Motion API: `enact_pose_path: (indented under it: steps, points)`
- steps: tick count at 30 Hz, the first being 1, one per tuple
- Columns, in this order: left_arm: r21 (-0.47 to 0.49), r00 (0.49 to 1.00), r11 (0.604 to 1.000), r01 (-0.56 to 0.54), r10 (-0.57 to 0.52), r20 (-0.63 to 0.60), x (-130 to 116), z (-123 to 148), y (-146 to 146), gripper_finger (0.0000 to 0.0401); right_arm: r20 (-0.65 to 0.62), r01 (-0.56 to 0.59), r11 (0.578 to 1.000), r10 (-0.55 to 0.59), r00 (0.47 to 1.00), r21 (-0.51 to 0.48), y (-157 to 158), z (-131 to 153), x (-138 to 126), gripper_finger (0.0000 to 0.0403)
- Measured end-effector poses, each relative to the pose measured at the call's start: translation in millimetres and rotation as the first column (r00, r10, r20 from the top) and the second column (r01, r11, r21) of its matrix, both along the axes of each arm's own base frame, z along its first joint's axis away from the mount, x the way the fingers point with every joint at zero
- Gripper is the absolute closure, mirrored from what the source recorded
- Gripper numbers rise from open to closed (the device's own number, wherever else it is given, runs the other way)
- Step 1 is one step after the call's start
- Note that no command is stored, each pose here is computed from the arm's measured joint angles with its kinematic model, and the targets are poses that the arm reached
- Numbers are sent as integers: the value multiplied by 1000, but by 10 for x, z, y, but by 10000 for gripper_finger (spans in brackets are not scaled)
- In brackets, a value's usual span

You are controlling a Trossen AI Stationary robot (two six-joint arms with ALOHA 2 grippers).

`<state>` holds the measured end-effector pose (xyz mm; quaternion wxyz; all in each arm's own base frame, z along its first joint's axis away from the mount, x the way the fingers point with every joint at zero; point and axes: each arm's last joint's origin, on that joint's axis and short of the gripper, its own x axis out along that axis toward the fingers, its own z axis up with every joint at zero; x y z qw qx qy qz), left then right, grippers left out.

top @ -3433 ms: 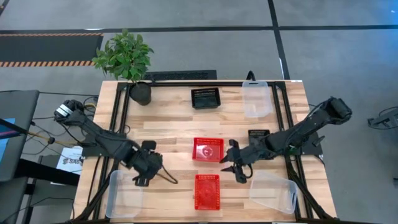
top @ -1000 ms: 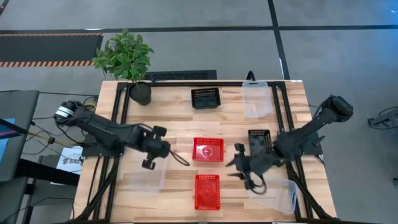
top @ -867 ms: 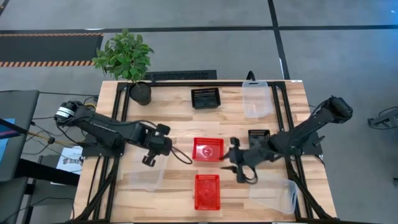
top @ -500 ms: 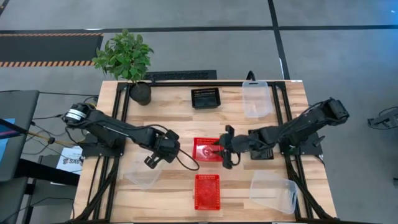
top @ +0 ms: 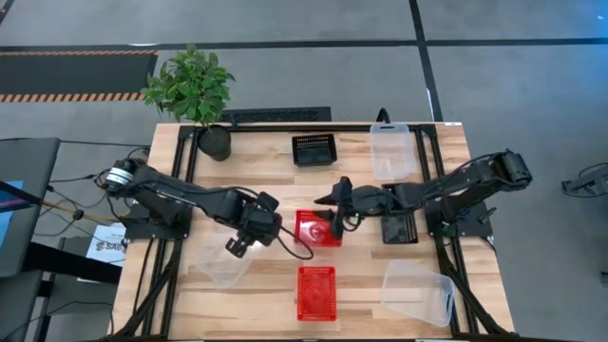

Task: Stack baskets by color
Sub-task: Stack the bottom left transparent bin on top of the top transparent bin

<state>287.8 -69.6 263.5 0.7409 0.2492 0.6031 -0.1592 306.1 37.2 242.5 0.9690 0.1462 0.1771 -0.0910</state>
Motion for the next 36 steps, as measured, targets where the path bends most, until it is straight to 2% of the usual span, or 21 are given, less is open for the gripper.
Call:
enact_pose_path:
  steps: [5, 9, 12, 14, 17, 24, 27, 30, 36]
  points:
    - [-37, 989, 988, -149, 150, 20, -164, 324, 74, 220, 71, 9, 998, -13, 997, 58, -48, 26, 125, 212]
    - [-70, 959, 961, -267, 272, 77, -429, 459, 171, 210, 51, 11, 997, -15, 999, 79, -6, 15, 413, 212]
    - [-79, 911, 932, -355, 363, 194, -630, 554, 239, 213, -47, 1, 997, 3, 999, 75, 27, -97, 692, 212]
    - [-99, 848, 892, -441, 451, 278, -754, 593, 294, 217, -87, -4, 997, 10, 996, 78, 32, -154, 905, 212]
    - [-160, 717, 826, -541, 552, 426, -908, 632, 389, 220, -117, -24, 996, 34, 993, 90, 52, -196, 1214, 212]
    - [-299, 440, 712, -636, 652, 617, -1188, 658, 643, 220, -244, -24, 997, 42, 969, 76, 111, -275, 1764, 209]
    - [-315, 380, 675, -668, 672, 635, -1290, 654, 738, 220, -272, -37, 996, 59, 961, 85, 138, -335, 1960, 202]
    - [-338, 347, 657, -673, 685, 640, -1352, 685, 794, 220, -301, -47, 994, 74, 951, 97, 122, -411, 2117, 194]
    - [-337, 361, 676, -655, 672, 647, -1376, 707, 818, 220, -353, -51, 993, 85, 932, 104, 39, -566, 2294, 184]
